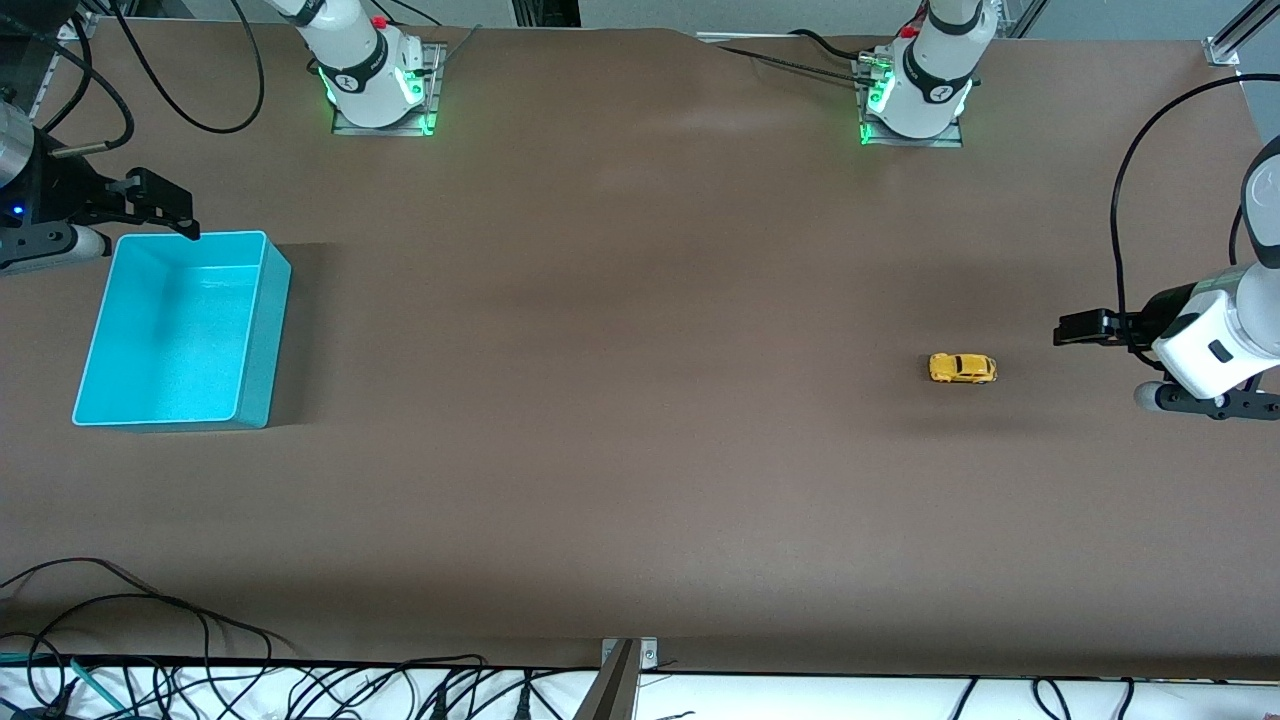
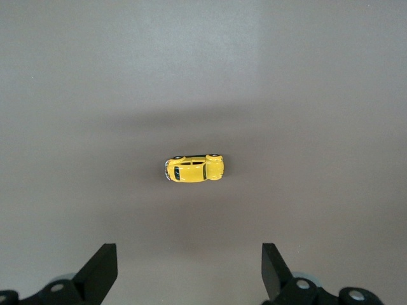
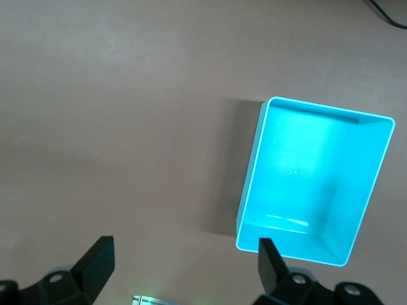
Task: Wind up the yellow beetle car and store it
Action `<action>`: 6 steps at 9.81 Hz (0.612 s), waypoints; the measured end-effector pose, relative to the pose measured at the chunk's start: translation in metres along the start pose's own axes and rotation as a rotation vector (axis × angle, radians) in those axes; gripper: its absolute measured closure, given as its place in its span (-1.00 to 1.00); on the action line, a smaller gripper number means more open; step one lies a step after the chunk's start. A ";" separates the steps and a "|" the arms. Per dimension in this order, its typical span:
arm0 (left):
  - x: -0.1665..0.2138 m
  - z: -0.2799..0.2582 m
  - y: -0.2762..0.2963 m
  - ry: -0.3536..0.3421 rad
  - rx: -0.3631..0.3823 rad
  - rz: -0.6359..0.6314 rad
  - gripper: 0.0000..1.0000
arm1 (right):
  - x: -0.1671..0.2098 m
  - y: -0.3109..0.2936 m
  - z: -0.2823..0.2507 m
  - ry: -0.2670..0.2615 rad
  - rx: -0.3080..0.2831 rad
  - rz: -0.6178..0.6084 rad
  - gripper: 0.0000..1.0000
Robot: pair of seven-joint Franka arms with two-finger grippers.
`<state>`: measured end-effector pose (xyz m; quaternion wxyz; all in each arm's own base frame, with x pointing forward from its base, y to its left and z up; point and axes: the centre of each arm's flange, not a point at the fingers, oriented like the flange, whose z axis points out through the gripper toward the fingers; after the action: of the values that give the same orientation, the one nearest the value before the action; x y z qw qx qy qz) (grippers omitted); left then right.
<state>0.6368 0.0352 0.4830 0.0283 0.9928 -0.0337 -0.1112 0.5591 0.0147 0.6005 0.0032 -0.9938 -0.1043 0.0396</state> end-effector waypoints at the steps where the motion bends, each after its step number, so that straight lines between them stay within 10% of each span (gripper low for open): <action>1: 0.000 0.000 0.000 -0.001 0.000 0.001 -1.00 | 0.000 0.000 0.000 0.000 0.000 0.000 -1.00; 6: 0.001 0.010 -0.001 -0.021 -0.002 -0.041 -1.00 | 0.000 0.000 0.000 0.000 0.000 -0.011 -1.00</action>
<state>0.6352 0.0353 0.4727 0.0269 0.9920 -0.0134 -0.1223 0.5590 0.0147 0.6004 0.0034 -0.9932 -0.1096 0.0397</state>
